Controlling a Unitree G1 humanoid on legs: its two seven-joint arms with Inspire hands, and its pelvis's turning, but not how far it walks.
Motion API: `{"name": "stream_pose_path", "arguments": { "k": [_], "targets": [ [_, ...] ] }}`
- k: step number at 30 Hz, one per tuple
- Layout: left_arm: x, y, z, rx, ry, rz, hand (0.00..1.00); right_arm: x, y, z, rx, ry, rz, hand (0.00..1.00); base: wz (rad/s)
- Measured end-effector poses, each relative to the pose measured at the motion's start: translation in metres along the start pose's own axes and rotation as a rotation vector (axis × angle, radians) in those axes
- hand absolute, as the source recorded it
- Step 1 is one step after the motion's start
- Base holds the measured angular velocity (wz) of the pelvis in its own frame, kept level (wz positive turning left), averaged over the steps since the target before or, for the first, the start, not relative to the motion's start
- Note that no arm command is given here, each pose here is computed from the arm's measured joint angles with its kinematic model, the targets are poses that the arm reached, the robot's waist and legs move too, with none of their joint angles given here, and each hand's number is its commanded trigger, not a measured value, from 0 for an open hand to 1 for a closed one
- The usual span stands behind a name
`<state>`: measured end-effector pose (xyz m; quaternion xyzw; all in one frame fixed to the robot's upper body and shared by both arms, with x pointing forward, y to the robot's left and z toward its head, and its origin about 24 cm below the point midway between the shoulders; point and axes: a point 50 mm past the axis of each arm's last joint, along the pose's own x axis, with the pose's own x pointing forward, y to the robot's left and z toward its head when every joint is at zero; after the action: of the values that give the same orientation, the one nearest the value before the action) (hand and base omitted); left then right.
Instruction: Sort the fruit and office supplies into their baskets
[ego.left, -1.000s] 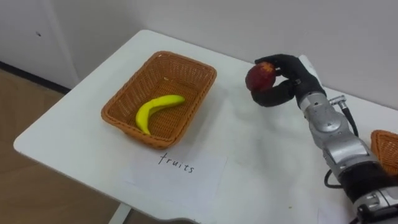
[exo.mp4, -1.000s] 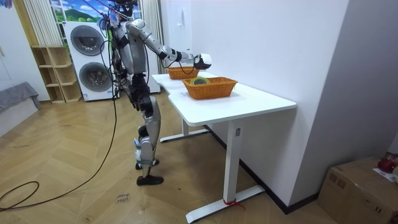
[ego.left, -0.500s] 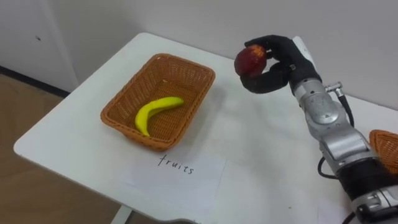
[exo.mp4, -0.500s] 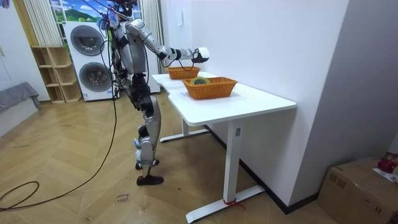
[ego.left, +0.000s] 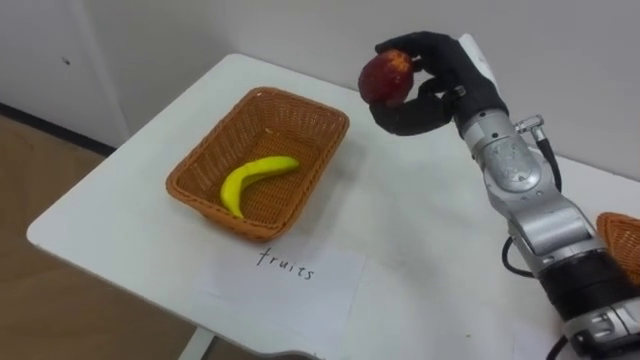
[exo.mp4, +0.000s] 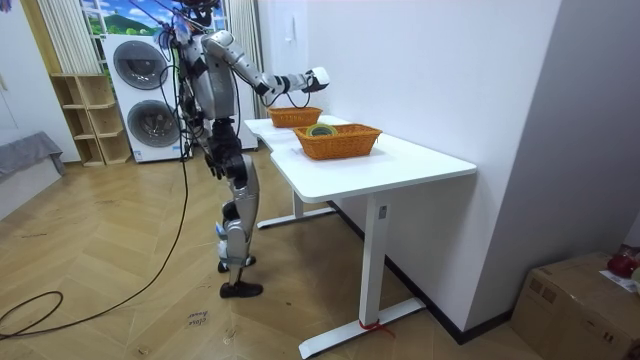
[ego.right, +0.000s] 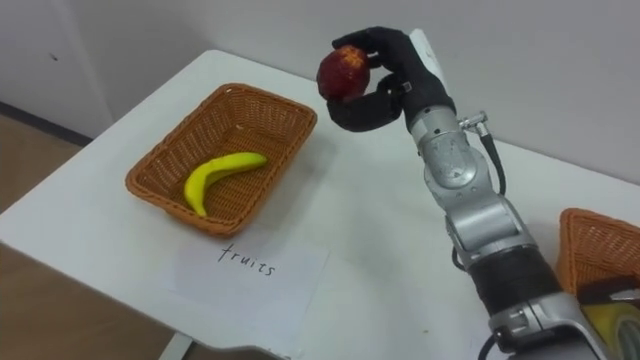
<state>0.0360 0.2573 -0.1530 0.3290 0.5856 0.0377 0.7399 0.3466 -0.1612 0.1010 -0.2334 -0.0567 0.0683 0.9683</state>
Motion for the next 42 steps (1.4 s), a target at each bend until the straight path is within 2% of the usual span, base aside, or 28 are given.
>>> {"name": "stream_pose_path", "arguments": {
  "k": [30, 42],
  "targets": [
    [-0.001, -0.005, 0.0, -0.021, 0.036, -0.012, 0.0, 0.001, 0.037, 0.002, 0.006, 0.027, 0.115, 1.0, 0.02],
    [0.0, 0.002, 0.011, -0.028, -0.003, 0.008, 0.0, 0.0, 0.045, 0.001, -0.002, 0.035, 0.167, 1.0, 0.05]
  ]
}}
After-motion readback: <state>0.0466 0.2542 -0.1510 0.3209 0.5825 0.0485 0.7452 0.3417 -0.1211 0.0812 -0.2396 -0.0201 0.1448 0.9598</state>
